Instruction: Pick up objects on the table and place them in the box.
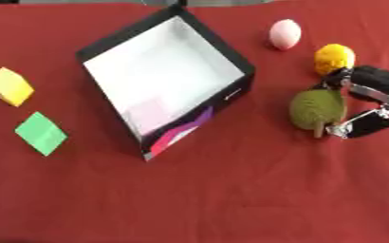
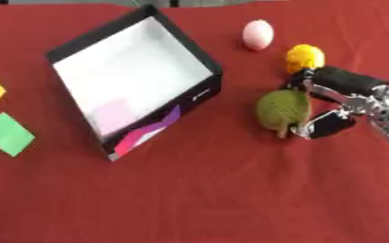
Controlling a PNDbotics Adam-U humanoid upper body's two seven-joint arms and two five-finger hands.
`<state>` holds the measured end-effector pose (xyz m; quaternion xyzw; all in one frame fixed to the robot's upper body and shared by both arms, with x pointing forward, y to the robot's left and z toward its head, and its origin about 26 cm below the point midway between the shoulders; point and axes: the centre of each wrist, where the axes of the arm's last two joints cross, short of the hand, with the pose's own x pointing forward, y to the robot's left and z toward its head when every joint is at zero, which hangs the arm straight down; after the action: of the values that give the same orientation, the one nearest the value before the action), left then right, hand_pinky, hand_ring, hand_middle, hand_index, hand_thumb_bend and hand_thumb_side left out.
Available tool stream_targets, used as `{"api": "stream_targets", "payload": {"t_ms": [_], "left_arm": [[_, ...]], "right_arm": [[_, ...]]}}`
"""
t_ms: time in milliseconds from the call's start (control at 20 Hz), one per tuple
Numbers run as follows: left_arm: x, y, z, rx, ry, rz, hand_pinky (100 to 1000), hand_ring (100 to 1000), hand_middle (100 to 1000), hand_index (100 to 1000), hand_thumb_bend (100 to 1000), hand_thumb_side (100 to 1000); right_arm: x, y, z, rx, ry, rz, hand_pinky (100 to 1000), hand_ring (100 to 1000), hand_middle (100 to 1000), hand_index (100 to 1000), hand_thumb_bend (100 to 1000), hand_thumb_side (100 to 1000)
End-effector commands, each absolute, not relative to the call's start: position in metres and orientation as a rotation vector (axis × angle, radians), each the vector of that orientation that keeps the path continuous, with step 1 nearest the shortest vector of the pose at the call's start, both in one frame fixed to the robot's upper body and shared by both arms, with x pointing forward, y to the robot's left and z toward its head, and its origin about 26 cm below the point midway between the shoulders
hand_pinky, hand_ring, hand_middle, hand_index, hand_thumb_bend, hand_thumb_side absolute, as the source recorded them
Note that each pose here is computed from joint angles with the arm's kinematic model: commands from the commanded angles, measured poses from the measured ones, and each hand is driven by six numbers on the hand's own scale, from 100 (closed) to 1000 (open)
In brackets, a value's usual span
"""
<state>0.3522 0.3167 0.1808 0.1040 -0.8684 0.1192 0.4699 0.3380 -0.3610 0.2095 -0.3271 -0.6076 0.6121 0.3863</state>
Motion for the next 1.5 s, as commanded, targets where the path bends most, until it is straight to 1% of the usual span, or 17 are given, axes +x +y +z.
{"api": "stream_targets", "payload": {"t_ms": [50, 150, 500, 550, 600, 750, 1000, 1200, 1300, 1350, 1500], "left_arm": [[0.352, 0.319, 0.191, 0.271, -2.158, 0.274, 689, 861, 683, 723, 100, 719], [0.352, 0.320, 0.191, 0.272, -2.158, 0.274, 689, 861, 684, 723, 100, 718], [0.351, 0.320, 0.192, 0.278, -2.161, 0.286, 690, 862, 685, 722, 100, 716], [0.351, 0.321, 0.193, 0.280, -2.164, 0.291, 690, 862, 685, 722, 100, 733], [0.350, 0.321, 0.193, 0.284, -2.167, 0.297, 690, 862, 684, 722, 100, 713], [0.349, 0.322, 0.196, 0.294, -2.180, 0.320, 690, 861, 685, 722, 100, 708], [0.343, 0.324, 0.211, 0.334, -2.236, 0.405, 692, 859, 685, 723, 100, 690], [0.332, 0.326, 0.231, 0.391, -2.317, 0.457, 696, 856, 686, 726, 100, 668], [0.327, 0.327, 0.241, 0.422, -2.356, 0.441, 698, 854, 686, 727, 100, 658], [0.325, 0.327, 0.245, 0.437, -2.374, 0.429, 700, 854, 687, 728, 100, 652], [0.319, 0.327, 0.256, 0.475, -2.420, 0.379, 704, 854, 688, 729, 100, 644]], "right_arm": [[0.337, -0.360, 0.225, -0.862, -1.641, 1.504, 718, 455, 434, 707, 337, 162], [0.336, -0.358, 0.230, -0.868, -1.692, 1.470, 707, 434, 414, 691, 345, 138], [0.334, -0.349, 0.243, -0.832, -1.776, 1.414, 689, 410, 394, 678, 295, 100], [0.334, -0.347, 0.246, -0.823, -1.790, 1.411, 690, 406, 391, 678, 237, 126], [0.334, -0.344, 0.251, -0.813, -1.804, 1.406, 690, 405, 389, 677, 273, 100], [0.337, -0.336, 0.268, -0.775, -1.859, 1.380, 687, 393, 377, 669, 240, 100], [0.346, -0.330, 0.295, -0.761, -1.939, 1.349, 683, 390, 373, 663, 282, 100], [0.351, -0.319, 0.310, -0.772, -2.011, 1.375, 678, 391, 373, 657, 360, 100], [0.357, -0.314, 0.314, -0.776, -2.038, 1.372, 676, 389, 371, 655, 354, 100], [0.361, -0.312, 0.316, -0.776, -2.046, 1.369, 674, 389, 371, 653, 369, 100], [0.375, -0.306, 0.320, -0.783, -2.061, 1.358, 674, 390, 372, 653, 373, 100]]}}
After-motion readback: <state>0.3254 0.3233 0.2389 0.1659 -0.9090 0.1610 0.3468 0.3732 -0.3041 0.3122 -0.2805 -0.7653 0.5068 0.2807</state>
